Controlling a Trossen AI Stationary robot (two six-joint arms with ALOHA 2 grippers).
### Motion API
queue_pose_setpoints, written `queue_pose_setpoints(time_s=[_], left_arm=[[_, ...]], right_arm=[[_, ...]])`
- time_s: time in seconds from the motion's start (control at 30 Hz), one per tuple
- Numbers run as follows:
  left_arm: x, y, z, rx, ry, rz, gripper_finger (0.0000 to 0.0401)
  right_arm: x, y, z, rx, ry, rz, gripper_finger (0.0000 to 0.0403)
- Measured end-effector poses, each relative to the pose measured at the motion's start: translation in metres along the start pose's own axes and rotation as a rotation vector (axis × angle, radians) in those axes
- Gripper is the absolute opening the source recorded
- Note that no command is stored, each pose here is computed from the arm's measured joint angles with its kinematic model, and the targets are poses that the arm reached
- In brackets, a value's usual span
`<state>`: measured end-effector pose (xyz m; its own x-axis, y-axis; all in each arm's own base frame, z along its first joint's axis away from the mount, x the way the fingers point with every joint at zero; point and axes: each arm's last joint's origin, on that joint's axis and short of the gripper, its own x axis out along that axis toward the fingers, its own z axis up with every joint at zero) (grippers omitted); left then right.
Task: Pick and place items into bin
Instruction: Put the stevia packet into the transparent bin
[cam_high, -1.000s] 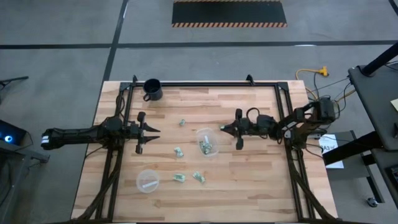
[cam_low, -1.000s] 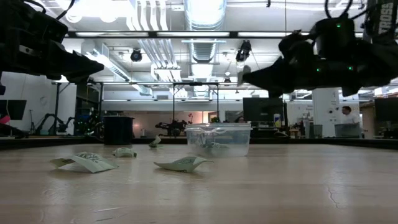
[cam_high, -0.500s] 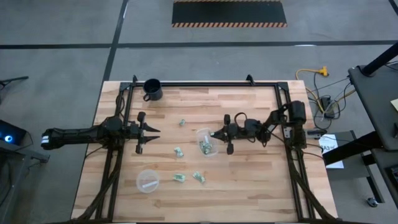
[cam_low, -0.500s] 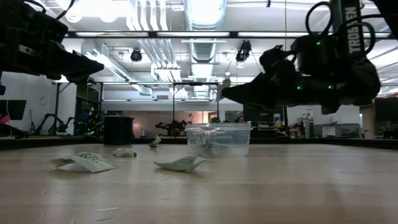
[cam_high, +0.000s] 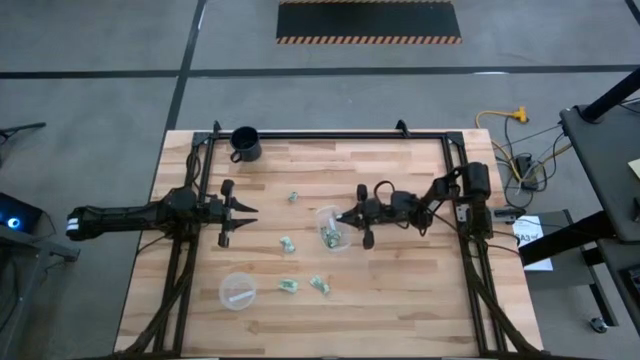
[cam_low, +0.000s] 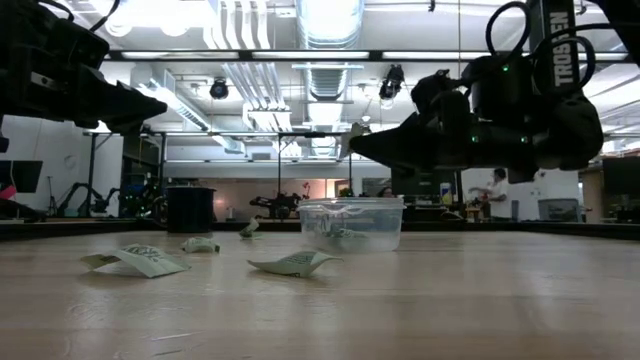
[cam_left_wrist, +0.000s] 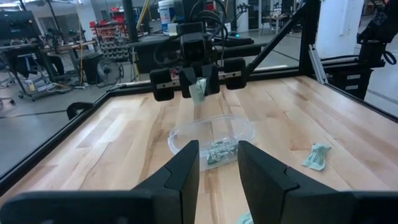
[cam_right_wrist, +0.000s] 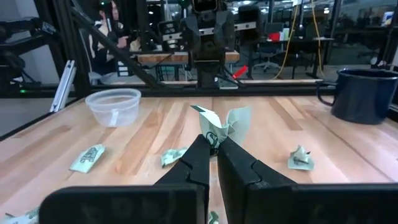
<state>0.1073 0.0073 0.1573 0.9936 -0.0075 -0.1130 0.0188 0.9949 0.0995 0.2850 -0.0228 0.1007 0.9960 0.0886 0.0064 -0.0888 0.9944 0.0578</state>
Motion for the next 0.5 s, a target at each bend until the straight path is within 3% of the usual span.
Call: queue_pose_setpoints(time_s=[0.5], left_arm=[[0.0000,0.0000,-0.0001,0.000,0.001,0.000,0.0094]], right_arm=[[0.0104,-0.0007,-0.0061,0.024,0.056,0.023,0.0017]])
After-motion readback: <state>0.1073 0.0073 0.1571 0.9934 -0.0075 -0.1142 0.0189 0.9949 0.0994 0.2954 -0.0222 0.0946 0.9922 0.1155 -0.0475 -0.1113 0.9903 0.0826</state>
